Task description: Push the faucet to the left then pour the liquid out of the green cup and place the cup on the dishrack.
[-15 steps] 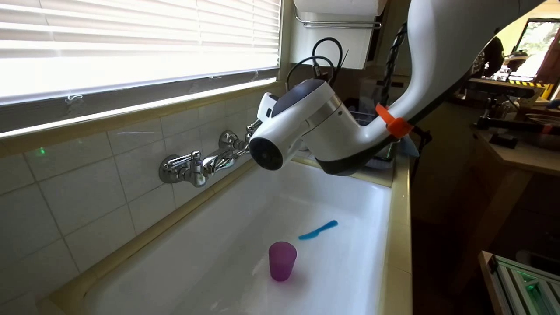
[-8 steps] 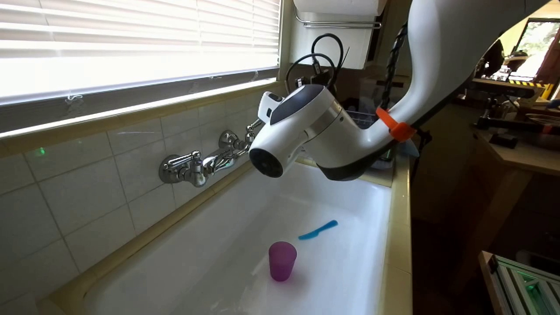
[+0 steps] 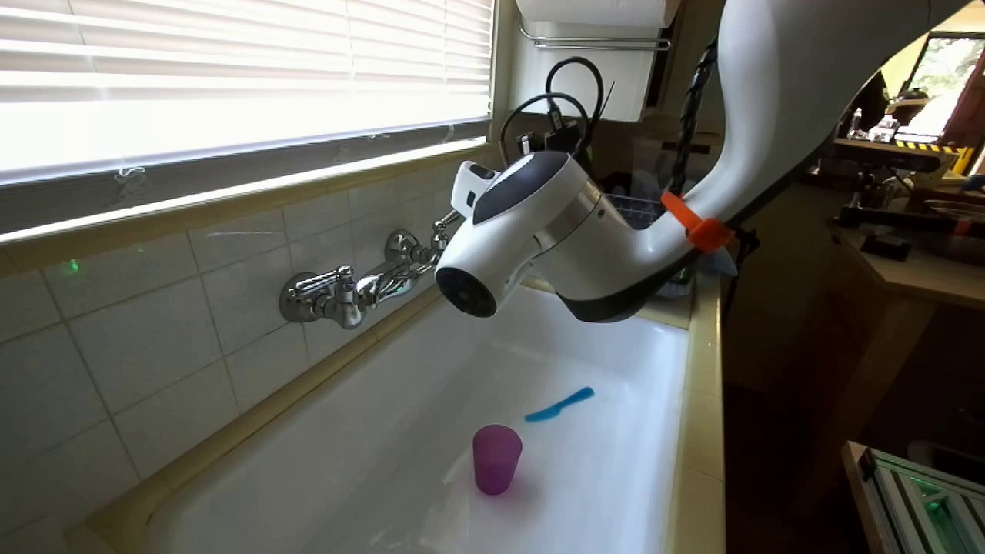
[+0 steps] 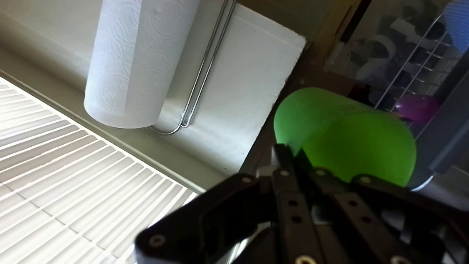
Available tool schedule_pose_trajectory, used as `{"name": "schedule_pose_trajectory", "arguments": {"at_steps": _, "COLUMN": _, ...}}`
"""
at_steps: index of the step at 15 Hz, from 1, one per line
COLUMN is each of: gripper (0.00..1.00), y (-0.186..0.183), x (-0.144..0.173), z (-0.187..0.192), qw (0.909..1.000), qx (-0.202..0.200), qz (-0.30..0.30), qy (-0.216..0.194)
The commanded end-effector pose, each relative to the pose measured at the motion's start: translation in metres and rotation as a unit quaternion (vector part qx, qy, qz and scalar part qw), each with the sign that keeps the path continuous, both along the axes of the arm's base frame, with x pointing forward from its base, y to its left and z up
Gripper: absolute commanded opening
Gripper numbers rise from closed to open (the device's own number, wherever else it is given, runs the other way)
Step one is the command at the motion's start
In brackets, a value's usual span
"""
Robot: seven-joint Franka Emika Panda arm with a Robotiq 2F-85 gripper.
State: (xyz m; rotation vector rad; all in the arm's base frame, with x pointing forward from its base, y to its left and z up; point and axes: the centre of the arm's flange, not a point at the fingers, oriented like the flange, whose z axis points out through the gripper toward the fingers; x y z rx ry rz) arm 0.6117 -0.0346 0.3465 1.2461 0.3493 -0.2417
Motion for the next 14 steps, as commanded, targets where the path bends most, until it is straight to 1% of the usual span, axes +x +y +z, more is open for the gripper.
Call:
{"name": "schedule_pose_trajectory", "arguments": {"at_steps": 1, "gripper": 0.01, "y": 0.0024, "x": -0.0084, "z": 0.0012, "qw": 0.9997, "qx": -0.021, "qz": 0.008, "qy": 0.000}}
{"name": "schedule_pose_trajectory", "arguments": {"at_steps": 2, "gripper": 0.01, "y": 0.0038, "x": -0.0080, "z": 0.0004, "qw": 0.9999, "qx": -0.010, "qz": 0.012, "qy": 0.001}}
{"name": "schedule_pose_trajectory", "arguments": {"at_steps": 3, "gripper": 0.01, "y": 0.0034, "x": -0.0081, "z": 0.0017, "qw": 0.9998, "qx": -0.018, "qz": 0.009, "qy": -0.001}}
{"name": "schedule_pose_trajectory", "arguments": {"at_steps": 6, "gripper": 0.01, "y": 0.0069, "x": -0.0059, "z": 0.0026, "qw": 0.9997, "qx": 0.011, "qz": 0.021, "qy": -0.001}}
{"name": "schedule_pose_trajectory", "arguments": {"at_steps": 7, "gripper": 0.01, "y": 0.0076, "x": -0.0058, "z": 0.0034, "qw": 0.9997, "qx": 0.010, "qz": 0.021, "qy": -0.001}}
{"name": "schedule_pose_trajectory", "arguments": {"at_steps": 9, "gripper": 0.01, "y": 0.0079, "x": -0.0057, "z": 0.0053, "qw": 0.9996, "qx": 0.020, "qz": 0.020, "qy": -0.002}}
{"name": "schedule_pose_trajectory", "arguments": {"at_steps": 11, "gripper": 0.01, "y": 0.0054, "x": -0.0049, "z": 0.0061, "qw": 0.9988, "qx": 0.046, "qz": 0.015, "qy": 0.008}}
{"name": "schedule_pose_trajectory", "arguments": {"at_steps": 12, "gripper": 0.01, "y": 0.0034, "x": -0.0034, "z": 0.0068, "qw": 0.9979, "qx": 0.062, "qz": 0.018, "qy": 0.005}}
{"name": "schedule_pose_trajectory", "arguments": {"at_steps": 14, "gripper": 0.01, "y": -0.0008, "x": -0.0022, "z": 0.0099, "qw": 0.9940, "qx": 0.108, "qz": 0.020, "qy": 0.003}}
